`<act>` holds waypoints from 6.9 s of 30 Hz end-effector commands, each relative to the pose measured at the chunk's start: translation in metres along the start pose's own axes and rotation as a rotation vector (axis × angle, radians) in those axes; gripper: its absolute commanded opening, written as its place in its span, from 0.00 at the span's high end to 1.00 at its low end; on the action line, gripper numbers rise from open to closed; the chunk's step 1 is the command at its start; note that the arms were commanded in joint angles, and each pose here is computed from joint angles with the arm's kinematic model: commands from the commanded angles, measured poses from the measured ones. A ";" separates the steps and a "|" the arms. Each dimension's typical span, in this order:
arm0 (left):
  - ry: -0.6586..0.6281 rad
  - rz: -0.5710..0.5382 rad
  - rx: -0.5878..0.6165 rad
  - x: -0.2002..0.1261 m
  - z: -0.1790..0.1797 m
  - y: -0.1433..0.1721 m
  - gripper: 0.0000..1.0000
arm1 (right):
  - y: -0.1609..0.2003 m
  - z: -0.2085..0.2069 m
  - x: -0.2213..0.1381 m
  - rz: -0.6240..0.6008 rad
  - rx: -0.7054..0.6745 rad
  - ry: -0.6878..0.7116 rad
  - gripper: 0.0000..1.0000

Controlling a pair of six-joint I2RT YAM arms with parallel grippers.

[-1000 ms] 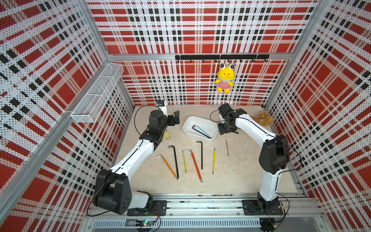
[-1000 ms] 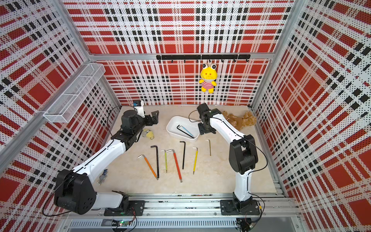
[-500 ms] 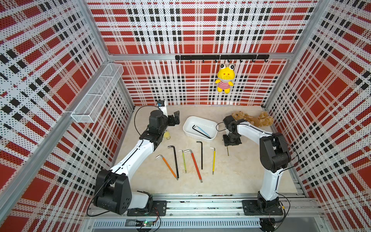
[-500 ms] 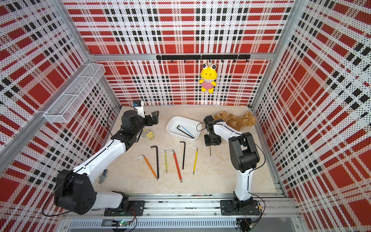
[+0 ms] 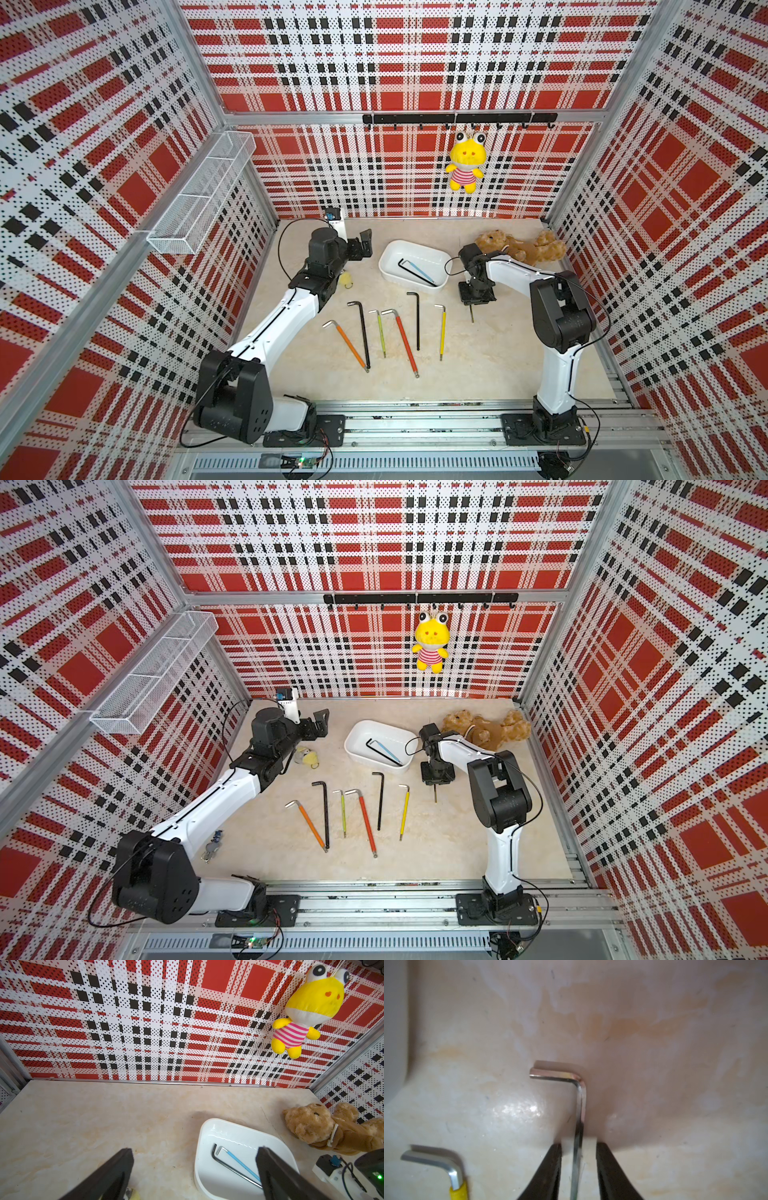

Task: Put the hex key on the desktop into the storage box
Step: Pick up the Allen key from the center of the board, then place the Allen key in the storage box, then pick up the Allen key from the center of the board, then place the Allen key in the storage box.

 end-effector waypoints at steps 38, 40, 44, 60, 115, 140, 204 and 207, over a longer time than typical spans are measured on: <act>0.013 -0.044 0.004 -0.007 -0.007 -0.018 0.01 | -0.055 0.017 -0.114 -0.263 -0.095 -0.084 1.00; 0.015 -0.043 0.004 -0.007 -0.007 -0.018 0.01 | -0.076 0.024 -0.132 -0.313 -0.138 -0.087 1.00; 0.012 -0.047 0.004 -0.008 -0.007 -0.019 0.01 | -0.116 0.046 -0.148 -0.383 -0.255 -0.115 1.00; -0.002 -0.055 0.010 -0.009 -0.003 -0.023 0.01 | -0.164 0.143 -0.090 -0.403 -0.633 -0.212 1.00; 0.026 -0.038 0.004 -0.006 -0.009 -0.014 0.01 | 0.077 0.090 -0.078 -0.121 0.026 -0.274 0.31; 0.030 -0.043 0.002 -0.006 -0.009 -0.017 0.01 | 0.069 0.119 -0.015 0.013 -0.018 -0.036 0.46; 0.025 -0.070 0.016 -0.019 -0.017 -0.021 0.01 | -0.143 0.145 -0.098 -0.511 -0.841 -0.129 1.00; 0.029 -0.068 0.016 -0.018 -0.018 -0.021 0.01 | -0.147 0.142 -0.083 -0.474 -0.835 -0.124 1.00</act>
Point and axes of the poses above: each gripper's point midway between its finger pads, its own x axis out along the fingers, its own z axis along the line the jaws close on, y = z × x, the point moved 1 cm from there along -x, back along the fingers, and after that the axes turned 10 degrees about -x, right-handed, at the moved point
